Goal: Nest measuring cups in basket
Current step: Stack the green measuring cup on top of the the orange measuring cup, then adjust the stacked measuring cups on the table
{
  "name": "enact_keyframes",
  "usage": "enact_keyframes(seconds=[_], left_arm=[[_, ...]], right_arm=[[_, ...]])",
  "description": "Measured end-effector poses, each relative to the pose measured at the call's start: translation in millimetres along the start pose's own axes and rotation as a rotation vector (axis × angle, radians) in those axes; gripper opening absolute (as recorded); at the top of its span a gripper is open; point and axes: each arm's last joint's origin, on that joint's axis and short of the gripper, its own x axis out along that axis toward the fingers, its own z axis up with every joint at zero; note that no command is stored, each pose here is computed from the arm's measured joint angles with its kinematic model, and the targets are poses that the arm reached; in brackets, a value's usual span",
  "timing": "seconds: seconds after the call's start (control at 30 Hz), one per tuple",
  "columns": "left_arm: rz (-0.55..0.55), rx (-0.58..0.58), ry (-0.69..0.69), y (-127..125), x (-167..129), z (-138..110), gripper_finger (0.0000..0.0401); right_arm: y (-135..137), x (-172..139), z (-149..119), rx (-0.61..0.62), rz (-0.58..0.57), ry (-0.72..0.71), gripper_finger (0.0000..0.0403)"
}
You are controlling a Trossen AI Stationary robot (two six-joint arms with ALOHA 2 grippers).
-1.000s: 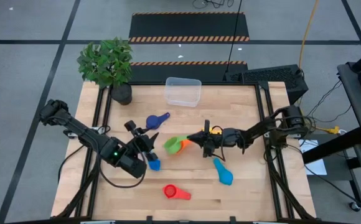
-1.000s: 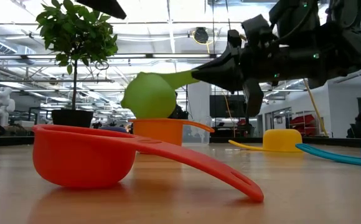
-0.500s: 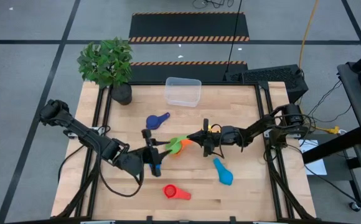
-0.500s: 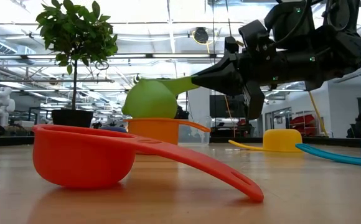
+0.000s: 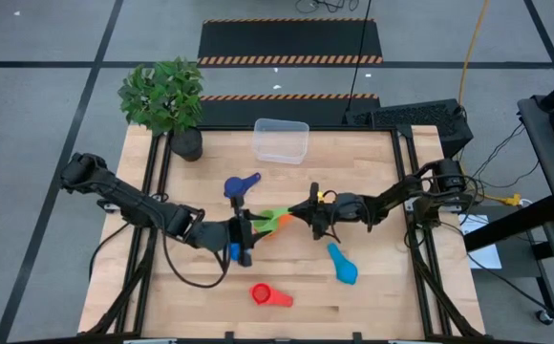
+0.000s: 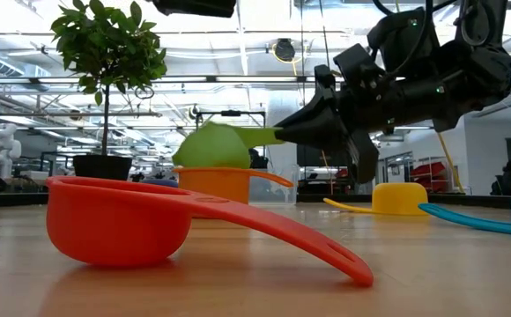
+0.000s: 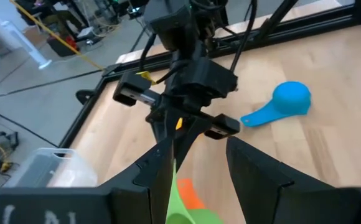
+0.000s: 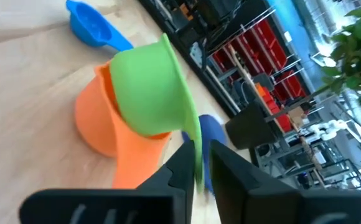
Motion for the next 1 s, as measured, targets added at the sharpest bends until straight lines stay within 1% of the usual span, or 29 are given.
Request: enact_keyframes(seconds=[0.1,0.4,0.63,0.83,0.9,1.0], left_arm=[[-0.011,0.0,-0.001,-0.6,-0.2,0.0,0.0152],[-0.011,0.003,-0.002,-0.6,-0.2,0.1,0.0152],[-0.011,0.004,-0.002,-0.5,-0.3,0.1,0.0152],[-0.011,0.004,-0.001,-0.6,-0.2,0.1,0.0152],[-0.011,0.004,-0.001,-0.6,-0.2,0.1,0.0152],[-0.011,0.004,-0.001,-0.6,-0.2,0.1,0.0152]], right_arm=[[1.6,-0.1,-1.4,0.005,0.016,0.013,0.0052],[-1.2,0.5,-7.2,0.086,0.014,0.04,0.0092],[1.5,0.3,-11.7,0.101,0.047,0.078,0.0122],[1.5,0.3,-12.9,0.1,0.049,0.088,0.0125],[1.1,0.4,-15.2,0.101,0.05,0.105,0.0125],[0.2,0.2,-17.5,0.098,0.022,0.148,0.0125]])
